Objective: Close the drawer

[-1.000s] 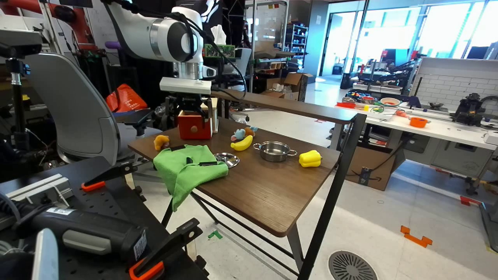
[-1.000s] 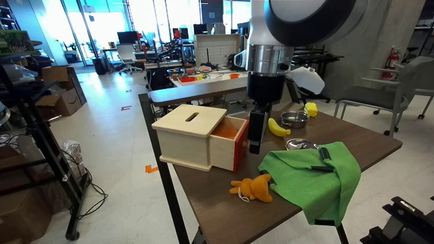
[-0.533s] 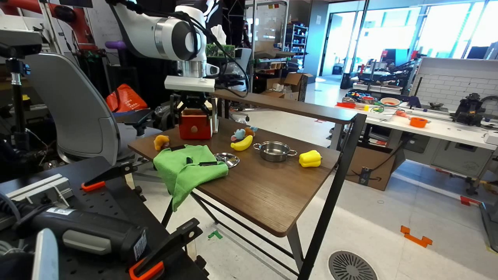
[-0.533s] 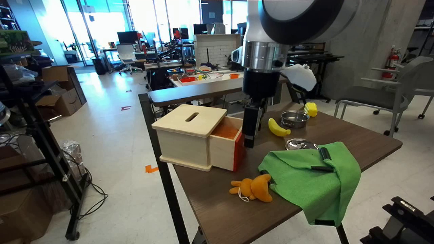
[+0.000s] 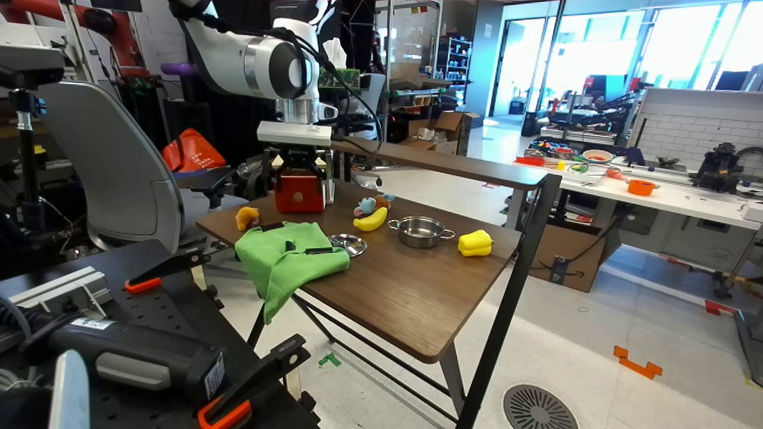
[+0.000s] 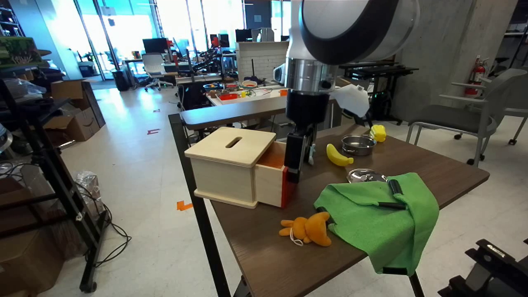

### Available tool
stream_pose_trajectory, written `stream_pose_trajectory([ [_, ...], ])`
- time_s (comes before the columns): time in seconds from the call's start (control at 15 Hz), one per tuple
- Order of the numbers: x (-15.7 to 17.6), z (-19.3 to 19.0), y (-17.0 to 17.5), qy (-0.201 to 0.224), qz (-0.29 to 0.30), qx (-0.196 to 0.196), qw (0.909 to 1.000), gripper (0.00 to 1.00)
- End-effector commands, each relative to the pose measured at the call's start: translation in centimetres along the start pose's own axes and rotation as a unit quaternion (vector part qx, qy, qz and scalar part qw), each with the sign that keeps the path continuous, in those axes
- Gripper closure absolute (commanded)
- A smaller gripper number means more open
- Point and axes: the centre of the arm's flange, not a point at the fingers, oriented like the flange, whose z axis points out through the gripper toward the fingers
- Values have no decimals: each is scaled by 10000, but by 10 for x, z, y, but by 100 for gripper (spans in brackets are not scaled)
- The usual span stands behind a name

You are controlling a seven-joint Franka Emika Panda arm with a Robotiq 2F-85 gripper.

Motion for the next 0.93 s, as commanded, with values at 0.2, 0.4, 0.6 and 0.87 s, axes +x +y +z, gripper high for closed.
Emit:
stream_pose_trajectory([
  [0.2, 29, 2, -2, 7, -60, -76, 10000, 0],
  [0.4, 43, -1, -1, 78, -59, -33, 9999, 0],
  [0.6, 53, -3, -1, 49, -65, 56, 10000, 0],
  [0.87, 60, -1, -2, -13, -62, 60, 10000, 0],
])
